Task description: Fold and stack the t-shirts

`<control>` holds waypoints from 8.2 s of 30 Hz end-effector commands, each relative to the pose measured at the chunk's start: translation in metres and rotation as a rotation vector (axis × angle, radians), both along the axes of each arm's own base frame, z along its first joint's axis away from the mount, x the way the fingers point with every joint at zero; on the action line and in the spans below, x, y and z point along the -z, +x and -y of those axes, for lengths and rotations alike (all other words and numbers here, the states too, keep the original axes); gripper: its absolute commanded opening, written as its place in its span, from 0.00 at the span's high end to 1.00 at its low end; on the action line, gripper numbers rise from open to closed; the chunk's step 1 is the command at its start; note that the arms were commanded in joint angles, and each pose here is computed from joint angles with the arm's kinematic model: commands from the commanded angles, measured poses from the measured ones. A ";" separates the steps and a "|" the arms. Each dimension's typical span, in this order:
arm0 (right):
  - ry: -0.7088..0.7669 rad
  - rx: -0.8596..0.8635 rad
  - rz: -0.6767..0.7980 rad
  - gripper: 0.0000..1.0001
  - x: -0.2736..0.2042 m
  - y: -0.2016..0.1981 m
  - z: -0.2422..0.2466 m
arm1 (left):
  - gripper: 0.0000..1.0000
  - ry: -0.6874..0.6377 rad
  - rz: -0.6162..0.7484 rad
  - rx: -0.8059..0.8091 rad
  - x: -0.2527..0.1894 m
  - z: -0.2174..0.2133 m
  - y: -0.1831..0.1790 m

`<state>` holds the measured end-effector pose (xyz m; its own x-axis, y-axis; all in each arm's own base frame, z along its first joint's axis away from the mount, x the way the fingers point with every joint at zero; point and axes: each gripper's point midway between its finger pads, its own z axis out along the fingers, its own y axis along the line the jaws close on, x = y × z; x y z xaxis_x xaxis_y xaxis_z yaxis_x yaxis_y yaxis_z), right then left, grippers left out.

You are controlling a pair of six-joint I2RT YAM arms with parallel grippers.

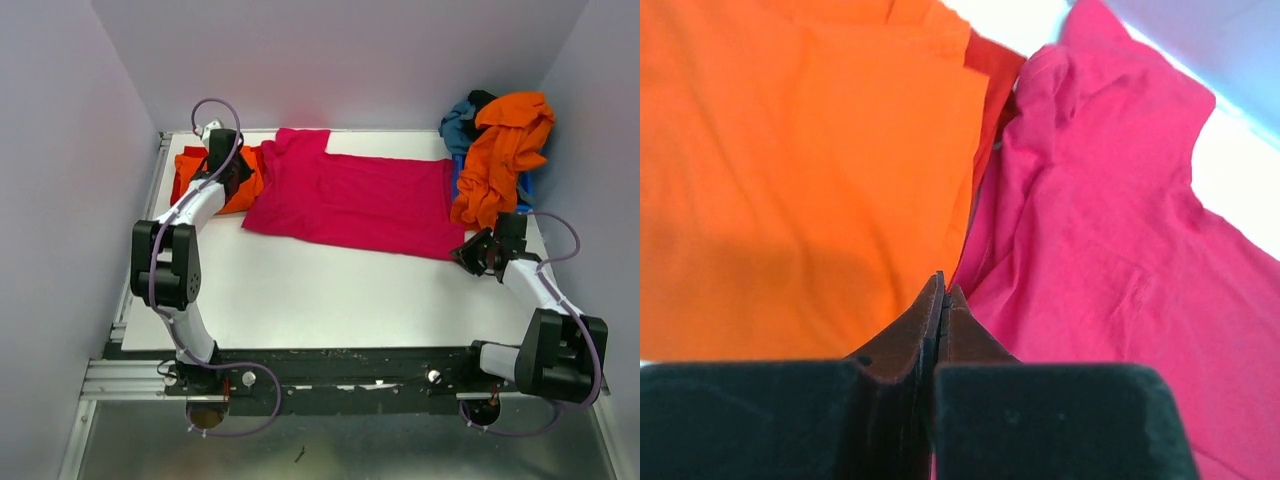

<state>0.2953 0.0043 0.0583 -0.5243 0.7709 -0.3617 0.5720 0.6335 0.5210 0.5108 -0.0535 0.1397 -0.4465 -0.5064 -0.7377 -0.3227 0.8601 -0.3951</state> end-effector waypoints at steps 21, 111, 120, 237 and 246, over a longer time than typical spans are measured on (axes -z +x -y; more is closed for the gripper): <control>-0.083 0.048 -0.082 0.60 0.013 -0.006 0.016 | 1.00 -0.145 -0.298 -0.023 0.119 -0.055 0.063; -0.108 0.201 -0.199 0.99 0.026 0.012 0.039 | 0.64 -0.044 -0.157 -0.209 0.062 -0.026 -0.121; -0.106 0.202 -0.185 0.99 0.021 0.014 0.038 | 0.64 -0.099 -0.237 -0.153 0.096 -0.006 -0.115; -0.090 -0.244 0.263 0.59 -0.101 0.012 -0.027 | 0.31 -0.054 -0.014 -0.102 0.027 -0.025 -0.157; -0.086 -0.279 0.267 0.63 -0.088 0.022 -0.036 | 0.38 0.026 -0.171 -0.059 0.066 -0.020 -0.095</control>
